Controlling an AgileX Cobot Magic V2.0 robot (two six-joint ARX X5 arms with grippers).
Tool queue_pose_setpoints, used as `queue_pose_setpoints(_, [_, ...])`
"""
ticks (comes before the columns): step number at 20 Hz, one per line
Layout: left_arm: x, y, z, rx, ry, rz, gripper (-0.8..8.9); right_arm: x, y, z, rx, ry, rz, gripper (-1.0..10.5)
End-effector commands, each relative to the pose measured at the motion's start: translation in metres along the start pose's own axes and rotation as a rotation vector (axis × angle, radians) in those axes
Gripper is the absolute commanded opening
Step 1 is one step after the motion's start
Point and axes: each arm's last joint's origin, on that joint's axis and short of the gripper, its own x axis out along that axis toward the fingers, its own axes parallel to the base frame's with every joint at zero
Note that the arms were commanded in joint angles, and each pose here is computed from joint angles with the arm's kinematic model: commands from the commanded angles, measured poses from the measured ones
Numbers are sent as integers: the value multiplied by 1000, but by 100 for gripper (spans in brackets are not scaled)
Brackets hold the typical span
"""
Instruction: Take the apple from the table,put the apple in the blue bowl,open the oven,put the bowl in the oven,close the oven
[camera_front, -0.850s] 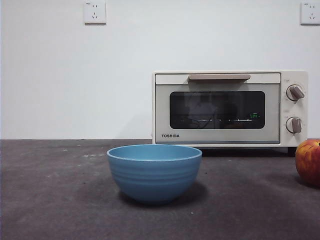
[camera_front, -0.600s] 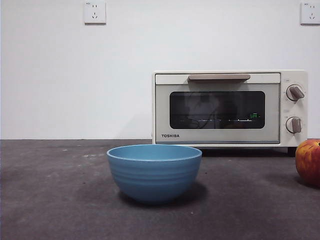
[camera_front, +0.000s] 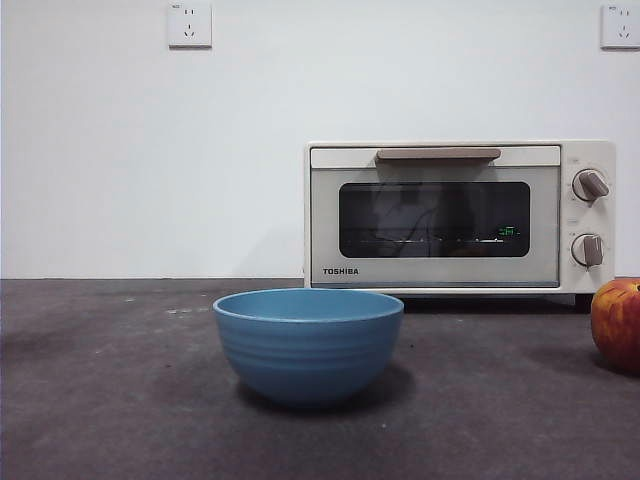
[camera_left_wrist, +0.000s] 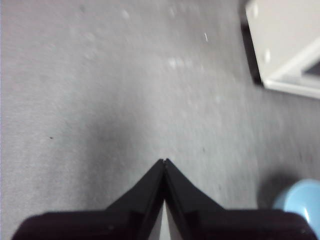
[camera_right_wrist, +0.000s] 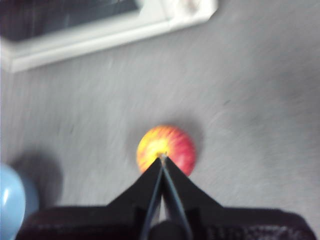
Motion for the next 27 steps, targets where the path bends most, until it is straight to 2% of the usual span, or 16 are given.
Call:
queue_pose_setpoints(1, [2,-3,10,85,62,-27,-4,15,3,11,-92,80,4,1])
queue_pose_setpoints(4, [7,-5,14,105,113,-61,-4,34,10,22,-125,172,13,14])
queue_pose_setpoints(5, [9,-5,14,104,125,-69,-4,41,12,25,-129,193,13,67])
queue_pose_setpoints(9, [13,-5,12,105,160,-71,-4,68,22,31,-152,301,12,312])
queue_pose_setpoints(12, [13,-5,12,108,159,-71,-4,90,24,29,-164,374,-24,610])
queue_pose_setpoints(16, [13,-5,12,108,159,-71,-4,115,23,24,-174,467,-76,631])
queue_pose_setpoints(25, [13,-5,12,108,159,-71,-4,172,20,12,-162,609,-118,625])
queue_pose_setpoints(26, [13,-5,12,108,159,-71,-4,177,20,10,-158,624,-123,620])
queue_pose_setpoints(27, [13,-5,12,108,159,-71,-4,181,19,9,-151,639,-128,552])
